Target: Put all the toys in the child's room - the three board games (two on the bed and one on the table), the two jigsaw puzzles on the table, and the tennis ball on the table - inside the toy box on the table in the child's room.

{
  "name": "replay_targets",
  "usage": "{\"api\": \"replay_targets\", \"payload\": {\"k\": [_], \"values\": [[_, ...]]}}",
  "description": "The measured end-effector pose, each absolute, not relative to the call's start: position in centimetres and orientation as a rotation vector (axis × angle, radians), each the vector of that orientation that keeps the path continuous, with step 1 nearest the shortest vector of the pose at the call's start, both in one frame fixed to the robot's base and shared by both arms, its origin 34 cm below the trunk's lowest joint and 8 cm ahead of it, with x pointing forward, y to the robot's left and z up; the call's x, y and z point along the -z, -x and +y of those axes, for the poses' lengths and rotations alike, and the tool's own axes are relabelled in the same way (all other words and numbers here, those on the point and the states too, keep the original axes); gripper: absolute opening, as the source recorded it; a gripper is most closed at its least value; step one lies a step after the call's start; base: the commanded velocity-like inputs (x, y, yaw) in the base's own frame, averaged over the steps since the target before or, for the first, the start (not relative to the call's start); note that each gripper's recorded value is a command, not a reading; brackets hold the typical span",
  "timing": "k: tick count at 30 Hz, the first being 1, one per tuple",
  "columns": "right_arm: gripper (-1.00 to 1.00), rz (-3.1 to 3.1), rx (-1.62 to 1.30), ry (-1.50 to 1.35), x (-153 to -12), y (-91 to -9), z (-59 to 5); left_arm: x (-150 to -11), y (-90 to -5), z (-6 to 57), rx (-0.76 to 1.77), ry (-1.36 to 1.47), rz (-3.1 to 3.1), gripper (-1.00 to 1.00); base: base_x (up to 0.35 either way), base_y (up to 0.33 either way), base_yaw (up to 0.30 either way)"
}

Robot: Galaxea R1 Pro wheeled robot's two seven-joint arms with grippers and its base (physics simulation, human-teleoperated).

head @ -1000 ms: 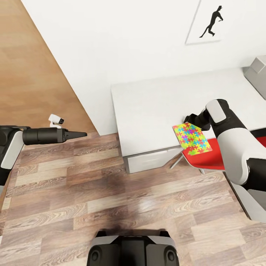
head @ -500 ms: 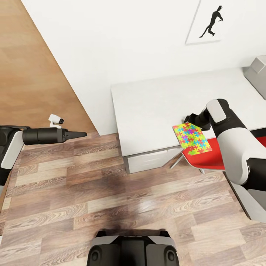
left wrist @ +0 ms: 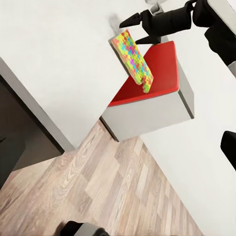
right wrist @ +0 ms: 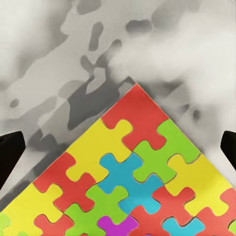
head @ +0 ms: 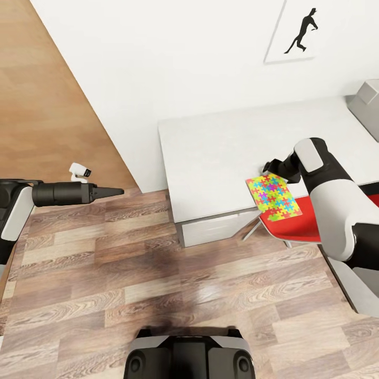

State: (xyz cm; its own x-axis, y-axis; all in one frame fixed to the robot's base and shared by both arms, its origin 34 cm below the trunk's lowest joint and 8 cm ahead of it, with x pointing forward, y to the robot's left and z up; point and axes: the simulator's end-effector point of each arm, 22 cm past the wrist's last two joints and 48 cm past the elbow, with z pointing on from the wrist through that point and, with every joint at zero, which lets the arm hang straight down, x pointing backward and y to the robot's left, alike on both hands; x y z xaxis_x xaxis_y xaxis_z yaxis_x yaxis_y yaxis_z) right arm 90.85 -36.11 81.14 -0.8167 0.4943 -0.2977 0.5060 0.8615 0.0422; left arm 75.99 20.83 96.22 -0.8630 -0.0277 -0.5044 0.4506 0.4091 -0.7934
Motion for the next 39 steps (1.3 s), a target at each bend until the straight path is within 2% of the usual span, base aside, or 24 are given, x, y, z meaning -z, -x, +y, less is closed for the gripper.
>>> {"api": "replay_targets", "payload": {"k": [24, 39], "values": [[1.0, 2.696, 0.035, -0.744, -83.3, -92.7, -36.1, -96.2, -76.0, 20.9, 1.453, -0.36, 2.227, 1.0, 0.0, 0.0, 0.0], [1.0, 2.595, -0.035, -0.634, -90.6, -95.9, -35.6, -96.9, -76.0, 20.9, 1.445, -0.366, 2.222, 1.0, 0.0, 0.0, 0.0]]}}
